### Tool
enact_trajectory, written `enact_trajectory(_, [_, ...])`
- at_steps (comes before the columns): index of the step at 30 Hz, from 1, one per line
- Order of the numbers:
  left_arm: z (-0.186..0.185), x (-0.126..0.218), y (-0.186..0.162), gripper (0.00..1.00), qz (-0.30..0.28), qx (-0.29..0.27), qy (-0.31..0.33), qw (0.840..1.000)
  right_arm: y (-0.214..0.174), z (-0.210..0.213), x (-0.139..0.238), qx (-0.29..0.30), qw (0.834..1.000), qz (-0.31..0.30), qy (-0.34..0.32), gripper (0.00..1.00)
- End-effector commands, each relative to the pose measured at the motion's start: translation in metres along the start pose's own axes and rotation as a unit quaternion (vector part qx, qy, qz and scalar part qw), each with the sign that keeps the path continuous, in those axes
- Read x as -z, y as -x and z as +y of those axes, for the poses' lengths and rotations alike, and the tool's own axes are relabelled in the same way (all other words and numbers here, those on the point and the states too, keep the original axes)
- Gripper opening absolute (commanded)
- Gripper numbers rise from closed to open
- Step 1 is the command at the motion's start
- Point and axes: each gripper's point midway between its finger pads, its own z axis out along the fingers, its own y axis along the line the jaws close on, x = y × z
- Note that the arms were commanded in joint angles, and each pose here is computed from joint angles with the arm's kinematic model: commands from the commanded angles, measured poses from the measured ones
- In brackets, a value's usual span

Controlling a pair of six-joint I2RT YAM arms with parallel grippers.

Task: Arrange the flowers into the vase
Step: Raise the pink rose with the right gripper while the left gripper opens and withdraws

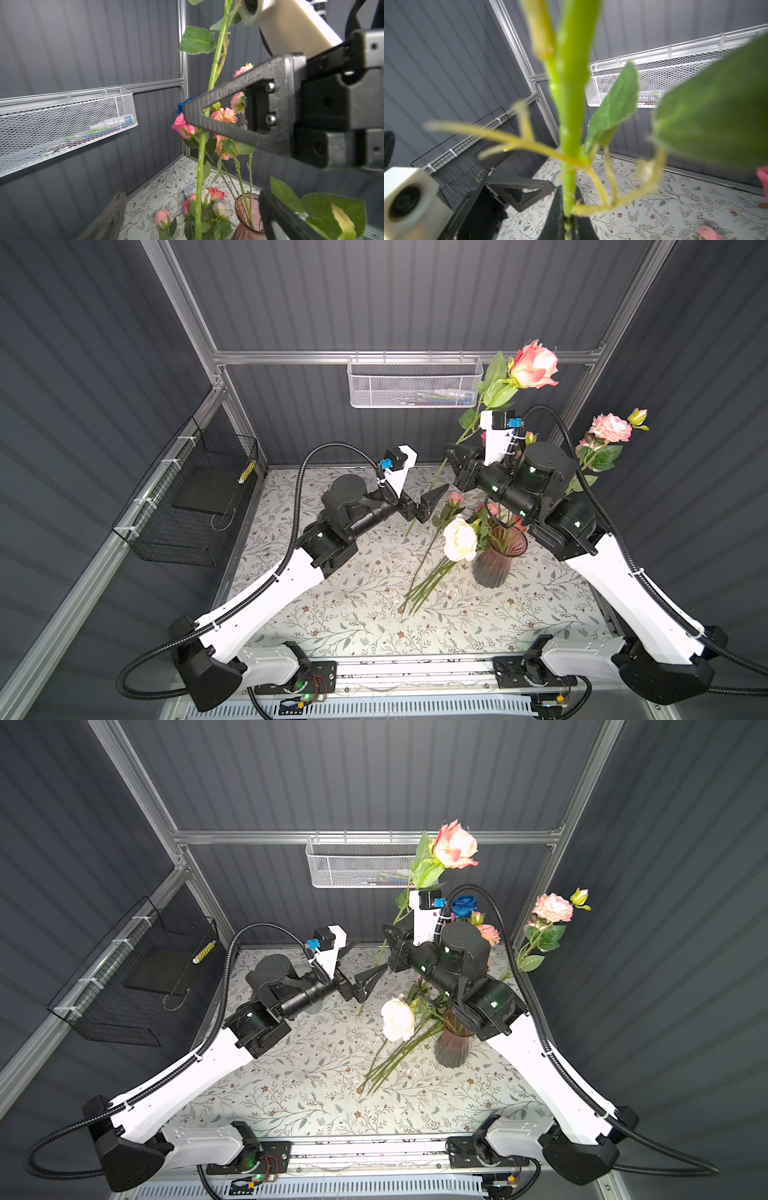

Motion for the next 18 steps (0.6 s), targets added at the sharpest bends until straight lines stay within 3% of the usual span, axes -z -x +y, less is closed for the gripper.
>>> enact_trajectory(1, [0.014, 0.036, 0.028, 0.99, -0.038, -0.016, 0.057, 0.998, 0.047, -0.005, 0.026, 0.037, 0.997, -0.062, -0.031, 0.04])
enact_trajectory(9, [0.037, 0.087, 0.012, 0.99, -0.039, -0.002, 0.145, 0.989, 0.100, -0.020, 0.069, 0.094, 0.982, -0.124, -0.105, 0.05])
enact_trajectory(18, [0.059, 0.110, -0.036, 0.99, 0.012, 0.032, 0.218, 0.975, 0.126, -0.053, 0.149, 0.134, 0.954, -0.157, -0.218, 0.05])
